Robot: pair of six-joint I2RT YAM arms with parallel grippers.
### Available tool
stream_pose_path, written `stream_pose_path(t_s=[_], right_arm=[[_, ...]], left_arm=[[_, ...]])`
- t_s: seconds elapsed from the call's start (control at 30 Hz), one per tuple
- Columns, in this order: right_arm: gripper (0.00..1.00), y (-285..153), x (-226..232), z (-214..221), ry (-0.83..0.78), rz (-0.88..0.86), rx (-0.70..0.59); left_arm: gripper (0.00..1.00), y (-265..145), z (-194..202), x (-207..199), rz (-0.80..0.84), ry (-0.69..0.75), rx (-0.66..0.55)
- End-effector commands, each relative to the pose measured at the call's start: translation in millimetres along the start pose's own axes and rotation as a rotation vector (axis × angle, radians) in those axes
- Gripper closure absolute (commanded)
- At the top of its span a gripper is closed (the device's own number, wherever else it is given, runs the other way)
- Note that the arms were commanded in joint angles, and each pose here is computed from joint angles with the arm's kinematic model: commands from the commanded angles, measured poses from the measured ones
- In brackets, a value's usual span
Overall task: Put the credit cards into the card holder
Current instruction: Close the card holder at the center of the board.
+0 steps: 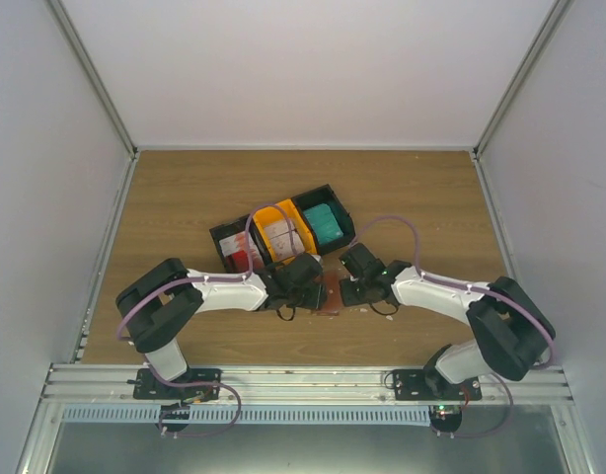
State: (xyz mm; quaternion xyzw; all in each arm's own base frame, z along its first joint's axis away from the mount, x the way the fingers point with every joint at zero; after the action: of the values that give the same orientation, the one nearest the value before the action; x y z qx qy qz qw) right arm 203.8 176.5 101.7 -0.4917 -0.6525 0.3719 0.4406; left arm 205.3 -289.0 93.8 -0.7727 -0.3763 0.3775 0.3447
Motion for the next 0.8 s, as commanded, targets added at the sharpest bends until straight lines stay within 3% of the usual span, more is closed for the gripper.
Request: stream_pose_path(t_s=[0.0,0.2,0.37,0.47,0.6,0.77], right_arm=[[0.56,4.0,3.8,0.2,-0.027,0.061,-0.018],[0.62,-8.0,-18.0,-4.9,0.095,0.316,-0.104],[0.63,-24.6,-27.5,-7.4,0.179,0.398,-0.168],[0.61,-30.8,-21.0,-11.3,0.149,0.332,-0.181],[0.57,-27.8,4.5,-8.7,-0.003,0.044,-0.142],[0.61,-14.8,3.8,4.9,-0.048,0.01,-0.056]], left_arm=[[0.53,9.5,7.4,5.7,-0.092,0.022,0.032],[0.56,11.3,12.4,11.1,-0.136,0.019,0.052],[0.57,11.5,13.7,11.3,-0.134,0.02,0.054],[0.57,11.5,13.3,9.8,-0.127,0.023,0.055],[0.58,9.9,10.9,7.7,-0.113,0.03,0.043],[0.65,12.7,13.8,11.5,-0.138,0.025,0.054]])
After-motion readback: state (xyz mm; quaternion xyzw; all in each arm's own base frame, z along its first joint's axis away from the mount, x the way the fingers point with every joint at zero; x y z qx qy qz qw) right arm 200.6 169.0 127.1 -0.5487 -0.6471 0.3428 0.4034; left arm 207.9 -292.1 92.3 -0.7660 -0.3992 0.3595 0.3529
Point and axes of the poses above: each gripper's point midway between its finger pads, its own y axis out along the fingers, its own x axis along the line the jaws close on, z = x × y, the point moved 8 cm from there along -y, back along the fingers, and after that the axes turned 8 degrees about y, right-handed, at the moved point
